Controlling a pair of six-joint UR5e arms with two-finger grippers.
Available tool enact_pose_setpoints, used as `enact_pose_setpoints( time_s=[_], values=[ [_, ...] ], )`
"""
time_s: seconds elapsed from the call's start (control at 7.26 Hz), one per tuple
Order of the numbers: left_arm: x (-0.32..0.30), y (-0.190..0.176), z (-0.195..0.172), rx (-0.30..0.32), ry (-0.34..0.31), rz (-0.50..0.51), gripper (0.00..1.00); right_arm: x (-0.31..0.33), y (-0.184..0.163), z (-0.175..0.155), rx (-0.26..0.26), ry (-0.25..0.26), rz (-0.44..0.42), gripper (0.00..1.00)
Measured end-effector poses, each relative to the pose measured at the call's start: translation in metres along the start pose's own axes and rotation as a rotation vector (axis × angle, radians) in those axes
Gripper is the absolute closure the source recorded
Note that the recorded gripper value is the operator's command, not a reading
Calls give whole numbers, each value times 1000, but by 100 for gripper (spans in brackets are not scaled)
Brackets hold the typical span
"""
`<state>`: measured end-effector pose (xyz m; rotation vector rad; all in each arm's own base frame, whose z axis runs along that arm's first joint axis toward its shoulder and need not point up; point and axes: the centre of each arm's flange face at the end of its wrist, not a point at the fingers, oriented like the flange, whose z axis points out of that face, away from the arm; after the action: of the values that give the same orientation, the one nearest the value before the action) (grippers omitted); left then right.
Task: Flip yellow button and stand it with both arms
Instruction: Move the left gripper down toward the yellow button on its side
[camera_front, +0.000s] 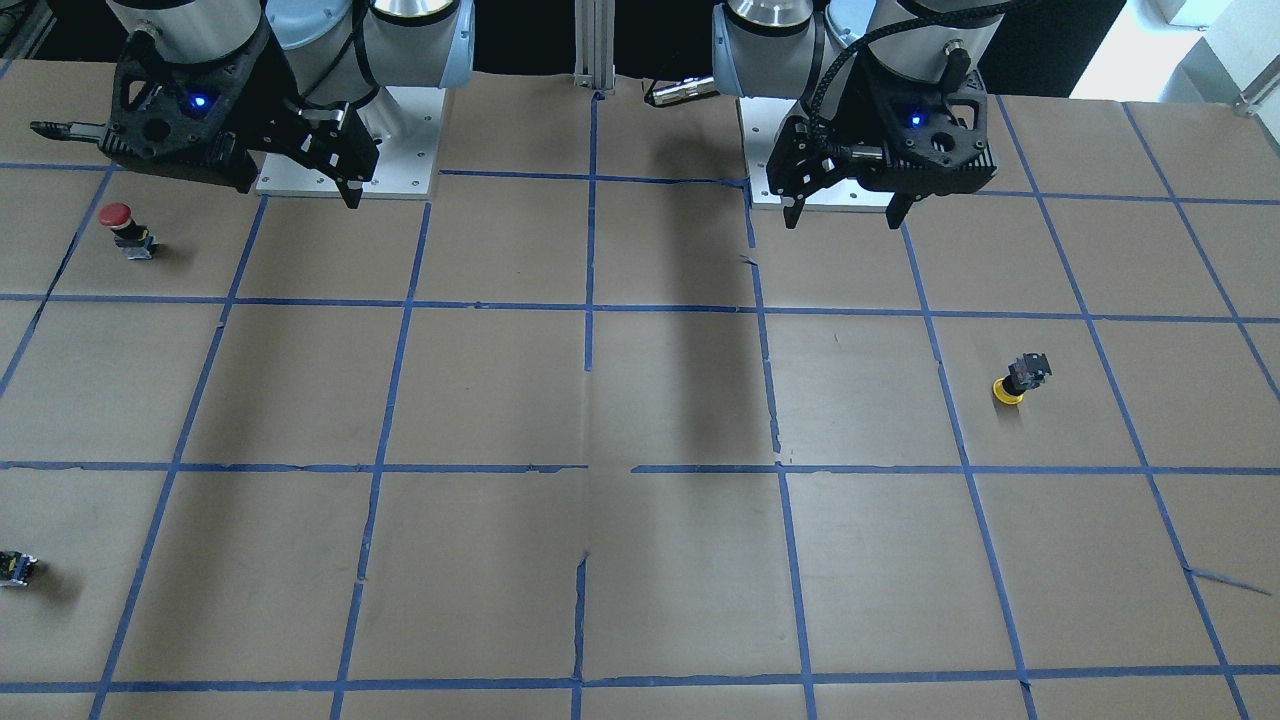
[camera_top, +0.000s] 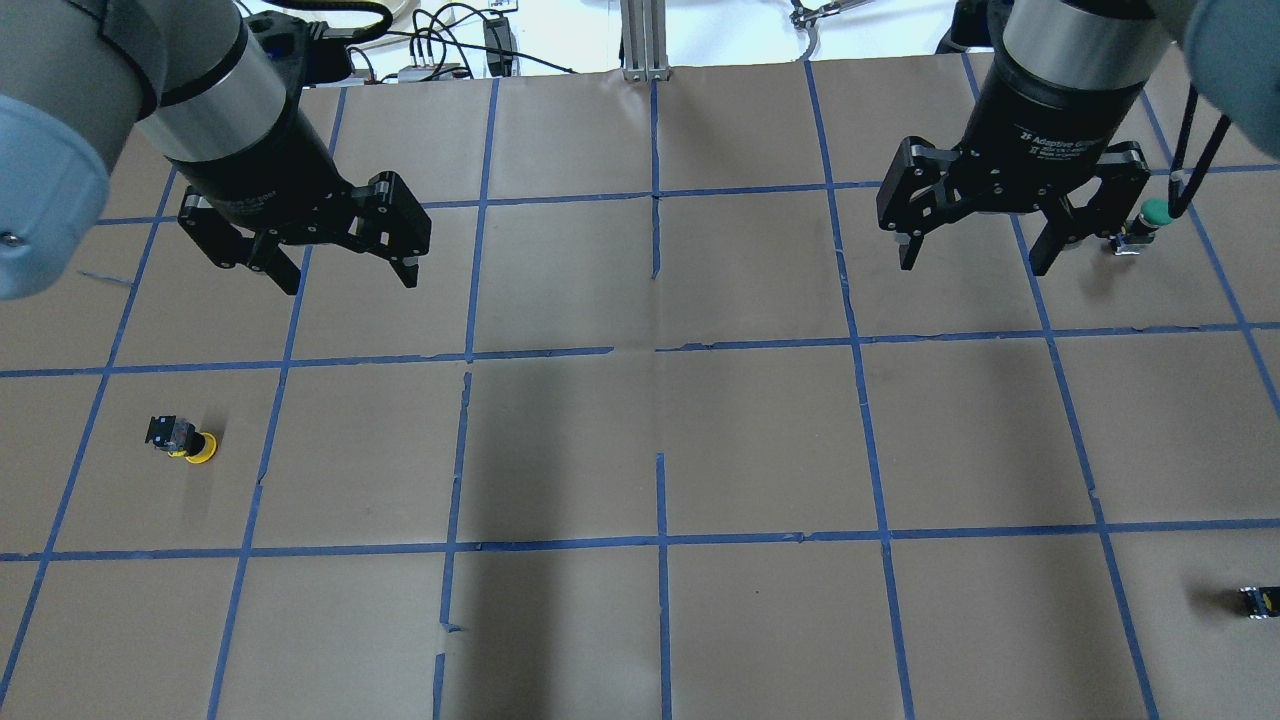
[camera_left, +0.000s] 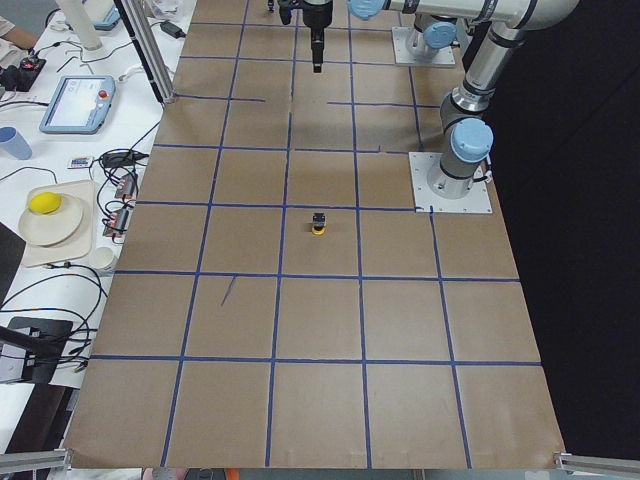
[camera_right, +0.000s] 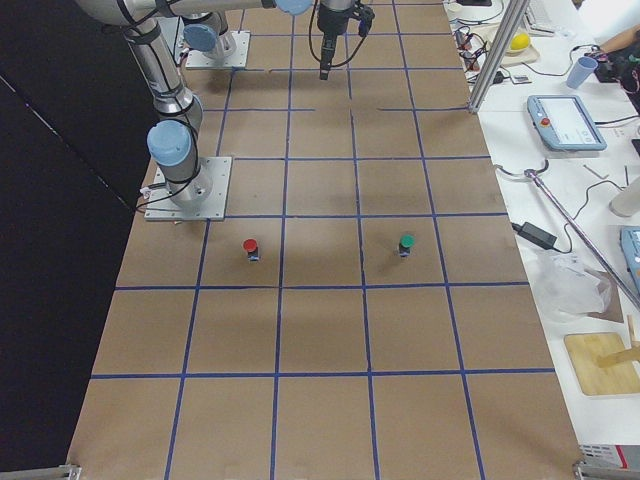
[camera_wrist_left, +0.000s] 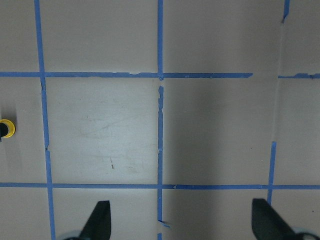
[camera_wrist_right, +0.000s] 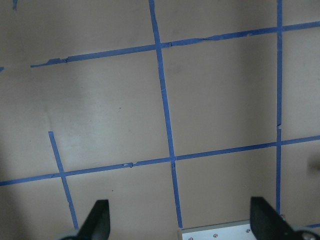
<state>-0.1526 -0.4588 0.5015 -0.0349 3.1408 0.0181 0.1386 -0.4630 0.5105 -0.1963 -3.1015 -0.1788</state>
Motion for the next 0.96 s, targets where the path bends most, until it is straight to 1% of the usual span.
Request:
enact_pose_setpoints(
  time_s=[0.41,0.55,0.69,0.96],
  values=[
    [-7,-2,-1,2,-1,4,1,0,0,0,0,0,0,0],
    [-20,-4,0,-1,-6,2,1,0,0,0,0,0,0,0],
    [-44,-8,2,-11,-11,-25,1,-1,0,0,0,0,0,0],
    [-118,-19,10,-36,-8,-78,0,-1,0,0,1,-1,4,0]
  ],
)
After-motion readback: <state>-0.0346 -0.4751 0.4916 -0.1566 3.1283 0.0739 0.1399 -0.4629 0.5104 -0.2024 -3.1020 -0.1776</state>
